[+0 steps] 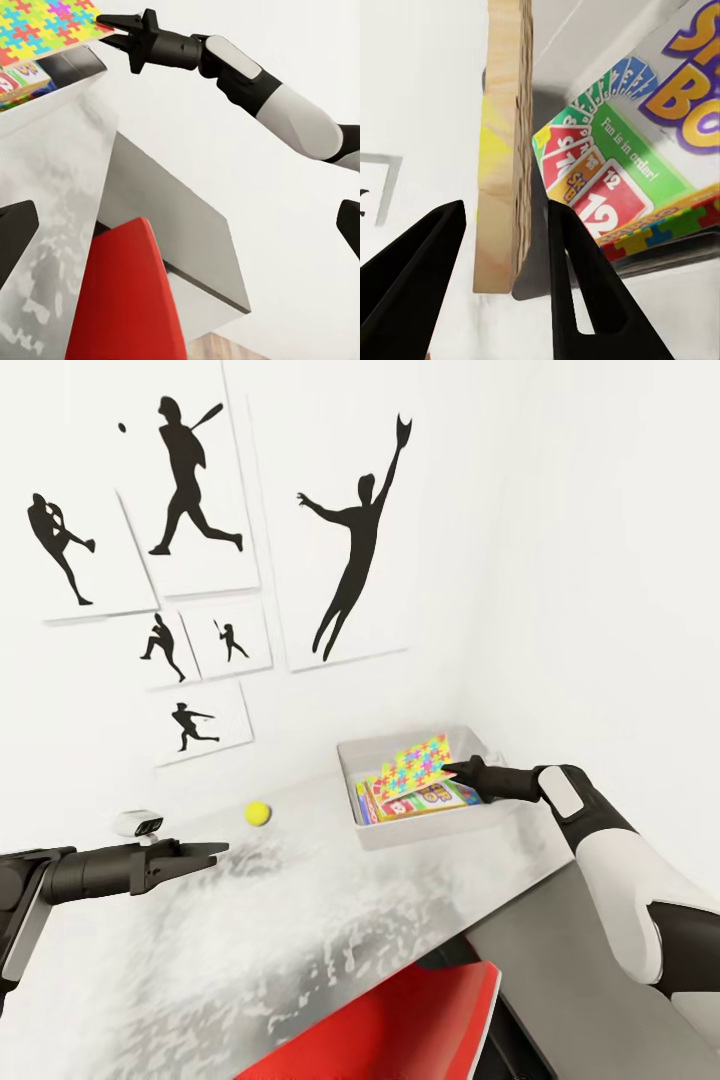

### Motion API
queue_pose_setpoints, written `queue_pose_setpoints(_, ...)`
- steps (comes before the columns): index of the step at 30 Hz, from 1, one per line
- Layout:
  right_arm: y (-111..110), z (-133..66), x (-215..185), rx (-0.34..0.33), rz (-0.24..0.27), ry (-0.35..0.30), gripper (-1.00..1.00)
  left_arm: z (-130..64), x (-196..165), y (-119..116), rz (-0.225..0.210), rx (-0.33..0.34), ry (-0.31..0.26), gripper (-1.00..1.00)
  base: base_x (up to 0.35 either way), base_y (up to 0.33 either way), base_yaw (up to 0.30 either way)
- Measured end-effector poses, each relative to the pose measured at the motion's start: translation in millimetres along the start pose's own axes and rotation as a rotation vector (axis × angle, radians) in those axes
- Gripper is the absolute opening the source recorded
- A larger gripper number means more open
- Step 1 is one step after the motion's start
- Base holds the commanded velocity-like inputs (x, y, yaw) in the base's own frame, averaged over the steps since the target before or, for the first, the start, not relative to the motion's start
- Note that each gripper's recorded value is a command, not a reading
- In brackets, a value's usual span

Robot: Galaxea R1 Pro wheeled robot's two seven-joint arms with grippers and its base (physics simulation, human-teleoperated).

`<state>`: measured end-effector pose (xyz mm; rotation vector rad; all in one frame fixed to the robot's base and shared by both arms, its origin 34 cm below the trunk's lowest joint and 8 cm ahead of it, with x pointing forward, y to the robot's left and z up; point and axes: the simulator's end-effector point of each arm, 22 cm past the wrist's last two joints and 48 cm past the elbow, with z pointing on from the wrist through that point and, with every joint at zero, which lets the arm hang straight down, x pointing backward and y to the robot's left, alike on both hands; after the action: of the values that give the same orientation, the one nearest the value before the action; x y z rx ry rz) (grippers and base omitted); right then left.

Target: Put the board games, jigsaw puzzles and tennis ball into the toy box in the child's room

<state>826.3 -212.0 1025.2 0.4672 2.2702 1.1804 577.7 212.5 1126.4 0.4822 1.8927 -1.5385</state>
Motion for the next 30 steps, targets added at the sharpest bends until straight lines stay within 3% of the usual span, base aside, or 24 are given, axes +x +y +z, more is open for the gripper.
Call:
queue_pose_setpoints(26, -12, 2.8, -1, 0.012, 0.012, -0.002, -1.00, 2.8, 5, 7, -0.017, -0.001, 0.005, 1.00, 0.000, 0.000, 0.000)
queue_pose_setpoints(30, 2, -0.6, -10, -0.008, -0.019, -0.022, -1.00, 3.1, 5, 7, -0.018, -0.001, 0.004, 1.00, 0.000, 0.000, 0.000)
